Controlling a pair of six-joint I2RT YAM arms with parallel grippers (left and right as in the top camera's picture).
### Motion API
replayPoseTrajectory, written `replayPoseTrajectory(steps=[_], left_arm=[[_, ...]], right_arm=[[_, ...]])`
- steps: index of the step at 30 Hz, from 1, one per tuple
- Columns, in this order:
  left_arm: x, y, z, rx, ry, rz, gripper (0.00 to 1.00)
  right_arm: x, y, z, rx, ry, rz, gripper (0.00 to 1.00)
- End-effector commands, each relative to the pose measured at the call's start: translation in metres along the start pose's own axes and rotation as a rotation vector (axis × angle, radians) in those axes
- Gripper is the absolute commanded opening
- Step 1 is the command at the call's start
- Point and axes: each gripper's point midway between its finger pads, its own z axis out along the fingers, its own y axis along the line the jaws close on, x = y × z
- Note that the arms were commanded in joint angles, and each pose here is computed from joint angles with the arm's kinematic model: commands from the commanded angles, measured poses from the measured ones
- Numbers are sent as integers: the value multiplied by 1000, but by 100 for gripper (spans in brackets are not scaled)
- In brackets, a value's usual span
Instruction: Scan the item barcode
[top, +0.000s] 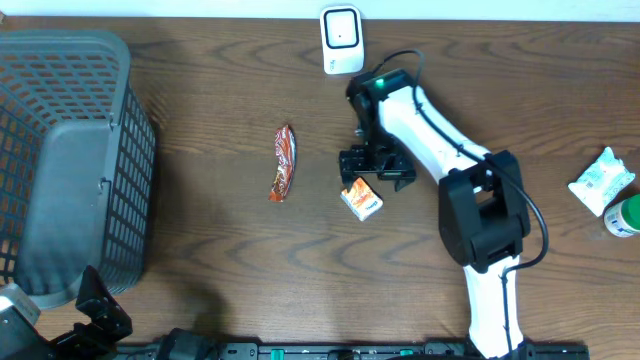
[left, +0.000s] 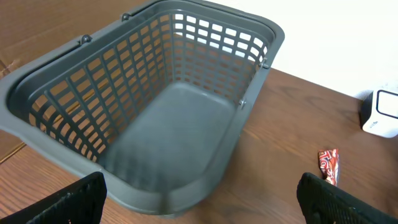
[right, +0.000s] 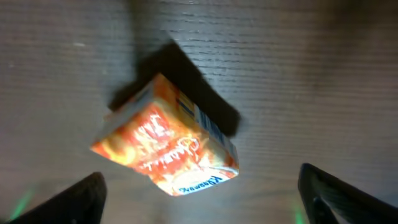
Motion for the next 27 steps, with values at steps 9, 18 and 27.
replayPoseTrajectory(steps=[9,18,27], left_arm=[[-2,1,-1,-4,-6,6,98],[-2,1,-1,-4,-6,6,98],[-2,1,-1,-4,-6,6,98]], right_arm=[[-7,-39,-6,296,-80,5,39],[-24,-61,15,297,-113,35,16],[16,-30,42,144,59,-20,1]])
